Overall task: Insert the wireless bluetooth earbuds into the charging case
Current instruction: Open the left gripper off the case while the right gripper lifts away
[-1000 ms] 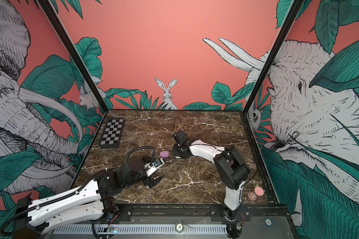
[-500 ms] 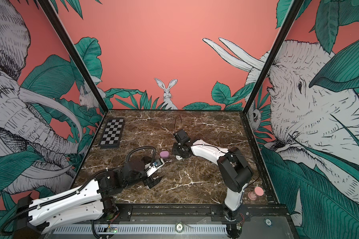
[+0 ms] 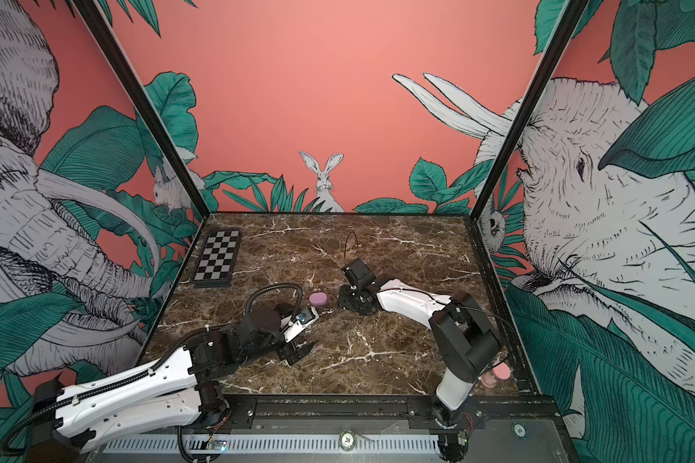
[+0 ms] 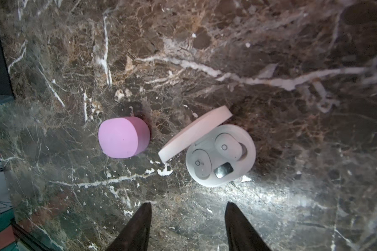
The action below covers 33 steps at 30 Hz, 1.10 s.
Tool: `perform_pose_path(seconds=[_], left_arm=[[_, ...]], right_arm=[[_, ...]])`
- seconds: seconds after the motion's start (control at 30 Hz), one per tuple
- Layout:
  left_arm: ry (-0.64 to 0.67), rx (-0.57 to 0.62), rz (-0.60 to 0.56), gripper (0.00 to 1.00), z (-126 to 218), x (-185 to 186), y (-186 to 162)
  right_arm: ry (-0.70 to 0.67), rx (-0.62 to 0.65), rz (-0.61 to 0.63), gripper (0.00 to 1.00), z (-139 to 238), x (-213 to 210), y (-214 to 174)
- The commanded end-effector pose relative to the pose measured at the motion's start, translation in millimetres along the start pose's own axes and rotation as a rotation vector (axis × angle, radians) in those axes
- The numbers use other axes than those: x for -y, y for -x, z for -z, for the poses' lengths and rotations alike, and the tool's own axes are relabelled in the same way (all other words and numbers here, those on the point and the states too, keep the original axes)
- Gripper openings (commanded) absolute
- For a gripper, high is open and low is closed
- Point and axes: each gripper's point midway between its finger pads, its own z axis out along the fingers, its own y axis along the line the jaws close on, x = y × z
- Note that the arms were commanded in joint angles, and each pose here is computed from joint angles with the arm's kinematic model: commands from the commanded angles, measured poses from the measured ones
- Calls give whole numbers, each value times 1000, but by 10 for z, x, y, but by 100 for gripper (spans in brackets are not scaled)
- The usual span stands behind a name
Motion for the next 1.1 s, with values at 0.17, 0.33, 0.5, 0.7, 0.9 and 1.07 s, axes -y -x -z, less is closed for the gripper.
perform_pose_path(seconds=[0.17,0.33,0.5,0.7,0.9,1.07], left_arm=[[11,22,-12,99,64,-38,109],[28,28,-12,99,86,-71,121],[47,35,-14,99,114,-105,114],[51,35,-20,99,116,-113,114],[46,30,-21,99,114,-104,105],[2,21,-25,99,93,-24,82]], right_arm=[[129,103,119,88,398,-467,351],[122,78,153,98,377,-607,503],[131,44,149,98,287,-696,628],[124,5,157,98,151,-711,659],[114,-22,161,98,76,-704,653],[95,-69,151,98,4,-667,613]])
